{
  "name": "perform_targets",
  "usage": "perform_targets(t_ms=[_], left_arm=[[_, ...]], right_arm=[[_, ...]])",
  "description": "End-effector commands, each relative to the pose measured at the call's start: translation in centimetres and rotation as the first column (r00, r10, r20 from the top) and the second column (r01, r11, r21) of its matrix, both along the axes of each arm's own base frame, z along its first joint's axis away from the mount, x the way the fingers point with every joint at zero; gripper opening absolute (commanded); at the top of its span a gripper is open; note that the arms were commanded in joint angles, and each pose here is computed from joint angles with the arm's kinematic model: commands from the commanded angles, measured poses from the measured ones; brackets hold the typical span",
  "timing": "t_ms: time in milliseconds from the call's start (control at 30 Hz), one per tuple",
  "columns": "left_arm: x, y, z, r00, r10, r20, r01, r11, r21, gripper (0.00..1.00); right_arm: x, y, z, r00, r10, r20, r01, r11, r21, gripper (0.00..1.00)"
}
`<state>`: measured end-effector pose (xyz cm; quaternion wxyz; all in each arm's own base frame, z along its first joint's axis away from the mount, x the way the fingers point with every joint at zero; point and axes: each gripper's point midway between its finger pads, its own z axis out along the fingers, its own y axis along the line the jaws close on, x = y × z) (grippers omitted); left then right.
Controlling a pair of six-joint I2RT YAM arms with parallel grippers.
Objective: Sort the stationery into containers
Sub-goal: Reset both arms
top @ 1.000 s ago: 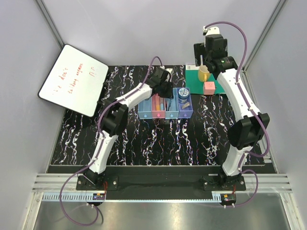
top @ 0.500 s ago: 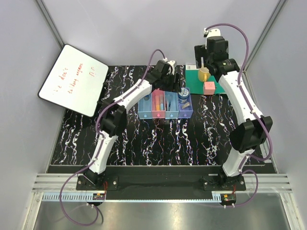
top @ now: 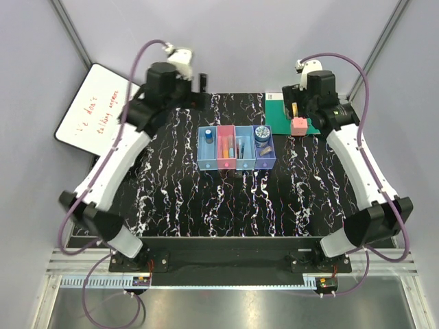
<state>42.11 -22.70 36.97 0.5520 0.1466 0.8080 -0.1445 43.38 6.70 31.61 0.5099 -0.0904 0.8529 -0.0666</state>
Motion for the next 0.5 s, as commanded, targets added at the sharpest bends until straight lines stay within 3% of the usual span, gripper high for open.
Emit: perform_targets(t_ms=[0, 133, 200, 367, 467], left_arm=[[-2.6, 12.1, -6.8, 0.932, 0.347, -0.100, -0.298, 0.896, 0.330, 0.99], [-6.1, 16.3, -8.0, 0.913, 0.401, -0.073, -0.336, 0.841, 0.423, 0.99], [-7.5, 17.6, -8.1, 0.907, 0.418, -0.048, -0.357, 0.825, 0.438, 0.99], [-9.7, 18.2, -7.5, 0.909, 0.417, -0.020, -0.379, 0.844, 0.380, 0.99], [-10.0, 18.5, -7.2, 0.902, 0.432, -0.016, -0.397, 0.844, 0.361, 0.99]], right_arm=[[-3.4, -1.8, 1.3, 0.999, -0.041, 0.023, 0.042, 0.998, -0.038, 1.00], [-5.5, -2.1, 1.6, 1.000, -0.031, -0.007, 0.030, 0.999, -0.034, 1.00], [-7.2, -0.8, 0.7, 0.994, 0.059, -0.092, -0.059, 0.998, -0.002, 1.00], [-10.5, 2.3, -1.8, 0.936, 0.240, -0.258, -0.215, 0.969, 0.121, 1.00], [-11.5, 2.7, -1.9, 0.931, 0.267, -0.248, -0.236, 0.960, 0.148, 1.00]])
